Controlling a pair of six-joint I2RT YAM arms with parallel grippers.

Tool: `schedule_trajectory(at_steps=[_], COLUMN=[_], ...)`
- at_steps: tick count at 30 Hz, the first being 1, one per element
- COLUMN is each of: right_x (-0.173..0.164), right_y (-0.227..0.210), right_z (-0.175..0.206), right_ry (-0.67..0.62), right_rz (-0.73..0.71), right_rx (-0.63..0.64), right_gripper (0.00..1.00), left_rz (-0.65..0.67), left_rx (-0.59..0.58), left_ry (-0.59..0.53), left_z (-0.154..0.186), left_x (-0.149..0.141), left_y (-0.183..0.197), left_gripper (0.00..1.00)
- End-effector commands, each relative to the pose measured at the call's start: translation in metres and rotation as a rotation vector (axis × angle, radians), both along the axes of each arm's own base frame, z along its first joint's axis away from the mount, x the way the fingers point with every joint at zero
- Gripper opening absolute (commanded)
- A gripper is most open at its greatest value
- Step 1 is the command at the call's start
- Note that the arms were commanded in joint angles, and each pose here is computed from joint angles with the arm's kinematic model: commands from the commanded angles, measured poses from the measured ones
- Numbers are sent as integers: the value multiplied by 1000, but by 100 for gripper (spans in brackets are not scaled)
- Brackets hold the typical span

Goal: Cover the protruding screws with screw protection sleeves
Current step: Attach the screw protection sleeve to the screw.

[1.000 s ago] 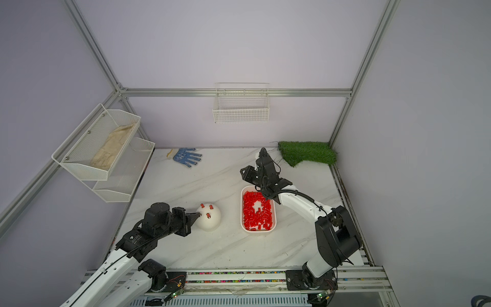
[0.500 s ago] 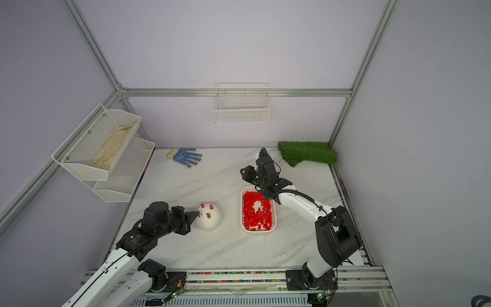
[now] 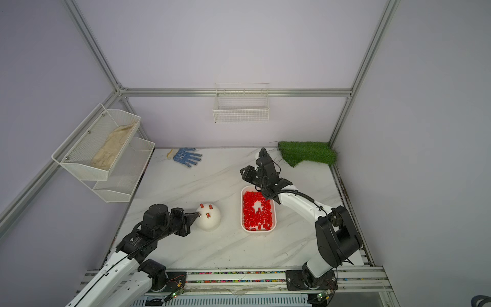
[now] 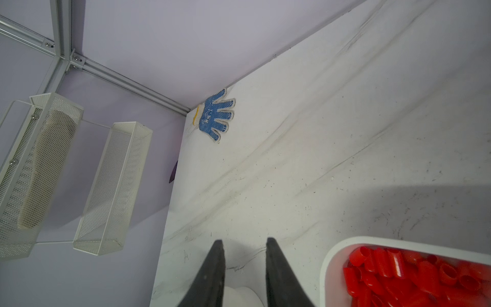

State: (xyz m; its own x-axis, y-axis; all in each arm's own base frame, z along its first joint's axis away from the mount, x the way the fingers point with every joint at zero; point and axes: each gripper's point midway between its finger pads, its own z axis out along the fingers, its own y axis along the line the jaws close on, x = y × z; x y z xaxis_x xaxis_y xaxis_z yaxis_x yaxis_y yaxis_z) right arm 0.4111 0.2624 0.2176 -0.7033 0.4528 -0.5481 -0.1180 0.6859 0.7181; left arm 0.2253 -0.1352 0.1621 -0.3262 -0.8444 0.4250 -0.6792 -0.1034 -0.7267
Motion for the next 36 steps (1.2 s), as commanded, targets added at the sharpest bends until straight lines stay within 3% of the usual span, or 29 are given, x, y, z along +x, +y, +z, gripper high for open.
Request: schedule_trajectory(at_steps=[1, 8, 19, 29, 33, 36], right_x=[-4, -5, -4, -4, -4, -3], right_y=[0, -1, 0, 1, 2, 2], right_z=[14, 15, 16, 17, 16, 16], right_ry=[-25, -28, -29, -33, -29, -27], right_rz=[2, 0, 2, 9, 15, 20], right_rx=[25, 22, 25, 27, 21, 10], right_gripper=[29, 29, 29, 29, 29, 29], left_rz=[31, 19, 39, 59, 45, 17], left_rx=[23, 23, 31, 115, 216, 292], left_ry=[28, 31, 27, -35, -108, -170], left_z=[-14, -16, -18, -6, 16, 33], left_x=[0, 3, 3, 9, 17, 24], left_y=[7, 4, 8, 20, 28, 31], left_gripper=[0, 1, 26, 55, 49, 33])
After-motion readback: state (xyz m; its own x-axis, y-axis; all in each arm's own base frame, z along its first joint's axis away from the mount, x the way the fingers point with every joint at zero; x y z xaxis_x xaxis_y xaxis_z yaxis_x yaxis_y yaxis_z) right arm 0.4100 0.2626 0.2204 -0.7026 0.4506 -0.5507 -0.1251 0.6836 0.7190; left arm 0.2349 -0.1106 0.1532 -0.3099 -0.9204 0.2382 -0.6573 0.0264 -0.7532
